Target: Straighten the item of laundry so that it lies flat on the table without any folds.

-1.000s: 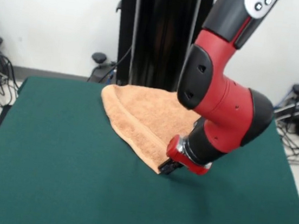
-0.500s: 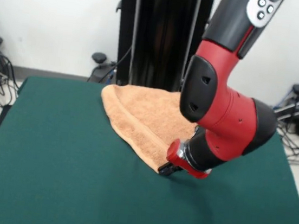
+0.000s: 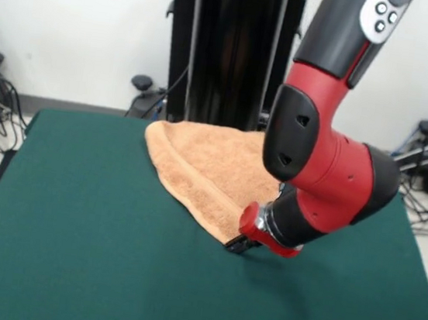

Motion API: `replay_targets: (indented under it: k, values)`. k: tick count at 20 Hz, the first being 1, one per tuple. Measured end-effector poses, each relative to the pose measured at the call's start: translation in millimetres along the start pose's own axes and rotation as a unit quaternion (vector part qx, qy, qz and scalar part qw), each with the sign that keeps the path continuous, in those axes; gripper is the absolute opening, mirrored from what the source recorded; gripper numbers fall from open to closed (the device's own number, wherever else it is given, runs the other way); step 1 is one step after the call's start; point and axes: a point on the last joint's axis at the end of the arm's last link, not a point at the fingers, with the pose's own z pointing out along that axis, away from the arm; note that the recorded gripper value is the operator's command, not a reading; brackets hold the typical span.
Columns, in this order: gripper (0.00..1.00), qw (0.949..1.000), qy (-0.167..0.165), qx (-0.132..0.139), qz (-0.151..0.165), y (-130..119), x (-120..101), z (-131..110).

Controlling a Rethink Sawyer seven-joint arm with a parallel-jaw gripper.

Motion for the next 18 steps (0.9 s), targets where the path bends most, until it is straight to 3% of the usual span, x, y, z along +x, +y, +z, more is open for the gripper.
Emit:
replay_targets:
  k: [6,11,18]
  values:
    - [0.0,0.9993,-0.026,-0.023,0.011,-3,-18,-19]
    - [0.0,0.9963,-0.058,-0.052,0.037,-18,-48,-53]
    - [0.0,0.9911,-0.099,-0.069,0.056,-39,-85,-99]
